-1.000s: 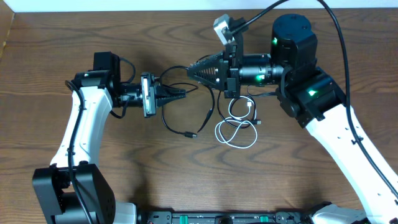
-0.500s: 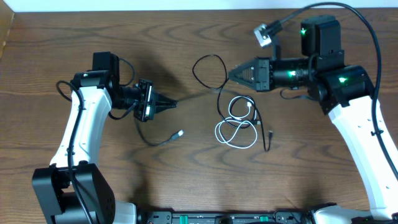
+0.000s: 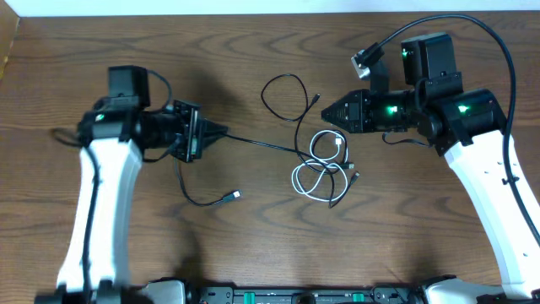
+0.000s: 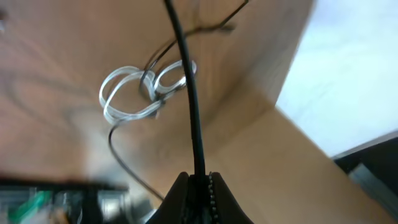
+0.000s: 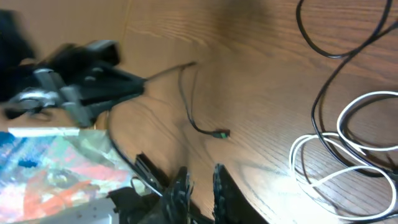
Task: Untangle cables
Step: 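Pull the black cable with the left gripper toward the upper left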
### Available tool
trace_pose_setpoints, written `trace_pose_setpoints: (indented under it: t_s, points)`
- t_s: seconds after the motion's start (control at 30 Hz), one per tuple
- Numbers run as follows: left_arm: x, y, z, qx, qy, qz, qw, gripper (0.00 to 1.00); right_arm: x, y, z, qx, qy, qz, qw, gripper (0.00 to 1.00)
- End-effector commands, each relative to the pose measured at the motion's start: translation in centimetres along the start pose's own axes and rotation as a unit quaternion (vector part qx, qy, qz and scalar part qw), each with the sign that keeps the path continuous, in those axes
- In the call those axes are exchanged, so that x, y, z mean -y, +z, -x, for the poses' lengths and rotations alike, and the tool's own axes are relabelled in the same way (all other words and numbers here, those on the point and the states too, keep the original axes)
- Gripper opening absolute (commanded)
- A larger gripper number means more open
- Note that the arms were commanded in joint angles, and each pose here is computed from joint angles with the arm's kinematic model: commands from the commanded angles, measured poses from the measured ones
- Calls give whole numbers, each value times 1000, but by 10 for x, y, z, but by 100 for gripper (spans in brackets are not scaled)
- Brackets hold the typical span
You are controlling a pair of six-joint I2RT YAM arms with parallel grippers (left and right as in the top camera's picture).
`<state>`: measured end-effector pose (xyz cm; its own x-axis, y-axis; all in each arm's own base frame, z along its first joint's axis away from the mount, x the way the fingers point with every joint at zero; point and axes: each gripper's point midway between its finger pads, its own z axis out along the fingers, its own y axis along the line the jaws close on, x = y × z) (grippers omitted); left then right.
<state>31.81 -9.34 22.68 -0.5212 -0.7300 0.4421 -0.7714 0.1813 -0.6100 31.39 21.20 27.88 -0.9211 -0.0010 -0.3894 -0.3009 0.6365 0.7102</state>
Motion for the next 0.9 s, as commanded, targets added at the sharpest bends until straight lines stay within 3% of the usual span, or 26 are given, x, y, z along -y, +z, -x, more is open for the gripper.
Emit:
trace_pose_setpoints:
  t_s: [0.0, 0.2, 0.4, 0.57, 0.77, 0.87]
  points:
    - [27, -52, 8, 144, 77, -36, 986, 7, -5, -5, 0, 7, -14, -2, 1000, 11]
    - [61, -115, -16, 238, 259, -65, 934, 7, -4, -5, 1, 8, -14, -7, 1000, 12]
    - [87, -161, -30, 307, 330, -77, 890, 7, -2, -5, 1, 10, -13, -11, 1000, 12]
    - [109, -190, -44, 343, 349, -114, 865, 7, -1, -5, -1, 6, -10, -12, 1000, 11]
    - [128, -205, -52, 350, 305, -179, 868, 7, -1, -5, -1, 5, -9, -13, 1000, 9]
    - [143, -215, -50, 370, 304, -205, 854, 8, -1, -5, -2, 5, -9, -13, 1000, 9]
